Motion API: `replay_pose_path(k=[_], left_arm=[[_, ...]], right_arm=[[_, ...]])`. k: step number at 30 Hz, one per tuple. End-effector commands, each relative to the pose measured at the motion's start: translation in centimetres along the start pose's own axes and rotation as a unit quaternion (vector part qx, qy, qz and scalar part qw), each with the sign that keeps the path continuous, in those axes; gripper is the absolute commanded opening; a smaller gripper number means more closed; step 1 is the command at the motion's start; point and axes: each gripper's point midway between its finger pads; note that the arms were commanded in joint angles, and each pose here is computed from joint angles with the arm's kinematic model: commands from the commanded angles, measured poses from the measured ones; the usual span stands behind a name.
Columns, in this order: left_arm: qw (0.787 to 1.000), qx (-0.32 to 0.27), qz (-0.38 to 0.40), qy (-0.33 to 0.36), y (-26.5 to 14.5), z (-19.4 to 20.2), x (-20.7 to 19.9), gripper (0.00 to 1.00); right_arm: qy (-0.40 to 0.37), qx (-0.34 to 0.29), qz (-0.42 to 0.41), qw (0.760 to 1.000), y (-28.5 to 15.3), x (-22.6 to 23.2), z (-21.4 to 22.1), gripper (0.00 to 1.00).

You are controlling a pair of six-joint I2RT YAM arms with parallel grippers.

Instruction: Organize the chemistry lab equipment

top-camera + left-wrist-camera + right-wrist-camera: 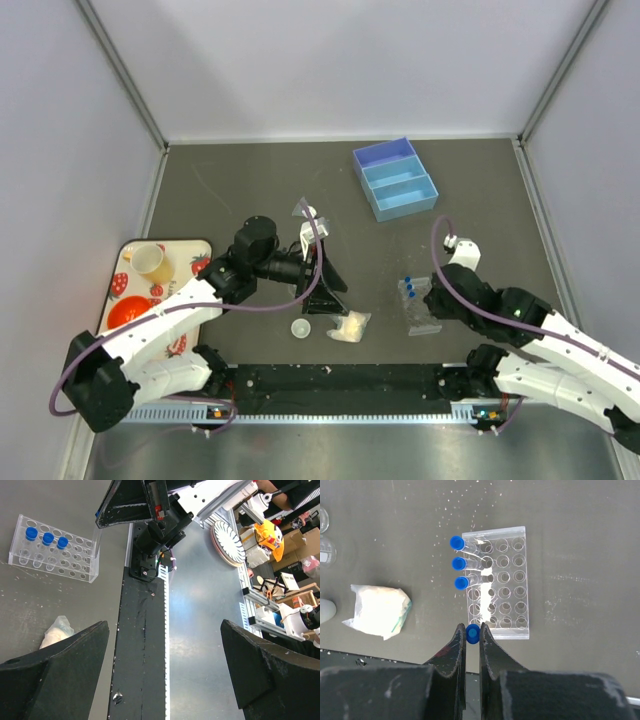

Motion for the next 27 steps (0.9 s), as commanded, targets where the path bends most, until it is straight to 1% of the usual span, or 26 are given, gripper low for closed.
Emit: replay_pose_path(k=[1,9,20,27], left_arm=[[0.999,-0.011,0.013,0.035,0.1,-1.6,-1.0,0.99],[0.999,-0.012,0.011,0.034,0.0,-1.5,-1.0,0.99],[0.999,-0.012,0.01,0.032,0.1,-1.5,-0.8,0.99],[0.999,-0.011,0.009,0.031,0.1,-1.5,-0.7,0.99]], right_arm=[[0.031,-0.022,-0.007,0.999,1.0,0.9,-0.4,0.0],[0.029,-0.038,0.011,0.999,2.0,0.3,-0.1,0.0],[0.022,-0.065,0.043,0.997,2.6,-0.7,-0.9,0.0],[0.019,-0.065,0.034,0.997,2.9,-0.1,-0.9,0.0]])
Point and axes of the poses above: each gripper's point midway between its finger pads, its own y axis out along the fingers, its own x axis along the line the jaws close on, z = x × y, and after that the axes turned 6 degrees about -y, right-handed
